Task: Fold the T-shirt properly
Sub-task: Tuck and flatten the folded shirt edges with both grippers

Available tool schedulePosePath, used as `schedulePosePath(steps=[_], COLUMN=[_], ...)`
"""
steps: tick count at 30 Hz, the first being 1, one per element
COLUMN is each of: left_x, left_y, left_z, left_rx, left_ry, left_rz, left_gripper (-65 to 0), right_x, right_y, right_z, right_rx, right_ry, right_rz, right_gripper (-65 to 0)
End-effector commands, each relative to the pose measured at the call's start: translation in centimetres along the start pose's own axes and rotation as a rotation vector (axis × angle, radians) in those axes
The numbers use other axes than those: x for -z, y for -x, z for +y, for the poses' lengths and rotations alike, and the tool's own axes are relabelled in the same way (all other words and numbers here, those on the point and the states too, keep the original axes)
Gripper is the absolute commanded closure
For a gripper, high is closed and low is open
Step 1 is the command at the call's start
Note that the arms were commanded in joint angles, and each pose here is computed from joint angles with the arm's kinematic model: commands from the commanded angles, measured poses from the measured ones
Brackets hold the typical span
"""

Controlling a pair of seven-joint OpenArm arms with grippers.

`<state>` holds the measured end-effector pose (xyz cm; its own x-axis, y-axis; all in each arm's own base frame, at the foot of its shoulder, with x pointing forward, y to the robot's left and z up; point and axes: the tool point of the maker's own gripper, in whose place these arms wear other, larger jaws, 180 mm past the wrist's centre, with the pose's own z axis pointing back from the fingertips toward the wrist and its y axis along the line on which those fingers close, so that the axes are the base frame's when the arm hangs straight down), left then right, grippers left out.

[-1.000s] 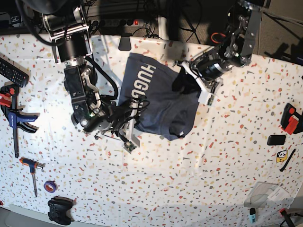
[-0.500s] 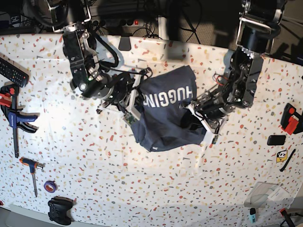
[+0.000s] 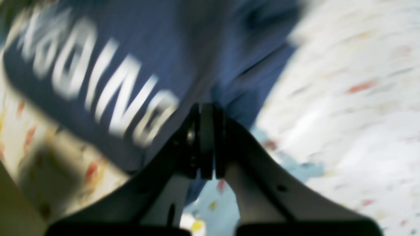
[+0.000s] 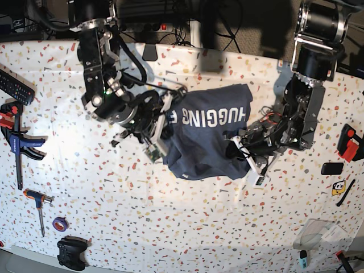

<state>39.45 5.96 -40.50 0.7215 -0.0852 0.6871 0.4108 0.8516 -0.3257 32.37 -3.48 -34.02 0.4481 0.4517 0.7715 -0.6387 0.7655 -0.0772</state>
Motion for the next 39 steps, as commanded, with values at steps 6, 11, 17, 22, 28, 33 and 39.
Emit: schedulePosePath(steps=[6,11,17,22,28,33,39], left_x=[-2.8,-3.8,-3.7,-3.4,-3.4,-3.5,-3.5], left_y=[-5.5,-6.4,-3.1,1.0,4.3,6.1,6.5], left_z=[-0.6,-1.6,-2.8,-3.1,-3.5,-3.7,-3.8], left_rx=[0.125,0.155,0.133,0.087,0.045,0.026,0.022], left_ry=[-0.009,0.0,0.026,0.037,0.046,0.05,0.051], left_rz=[-0.103,-0.115,-0.094,-0.043,-0.018,0.013,0.017], left_gripper=[-15.8,-15.8,-15.8,-15.8,-15.8,-15.8,-15.8], right_x=[-1.2,0.0,3.9,6.3,7.1,8.0,9.1], right_y=[-7.5,-9.1,-7.9,-6.6,-5.5,-3.3,0.1], right_z=[-1.0,-0.4,-1.2,-4.7,-6.5,-7.9,-8.0], right_rx=[0.009,0.045,0.044,0.036,0.021,0.044,0.086], right_ry=[-0.029,-0.073,-0.084,0.002,0.053,0.116,0.12], right_rz=[-0.21,-0.245,-0.18,-0.082,-0.029,0.018,0.106], right_gripper=[0.0,0.0,0.0,0.0,0.0,0.0,0.0])
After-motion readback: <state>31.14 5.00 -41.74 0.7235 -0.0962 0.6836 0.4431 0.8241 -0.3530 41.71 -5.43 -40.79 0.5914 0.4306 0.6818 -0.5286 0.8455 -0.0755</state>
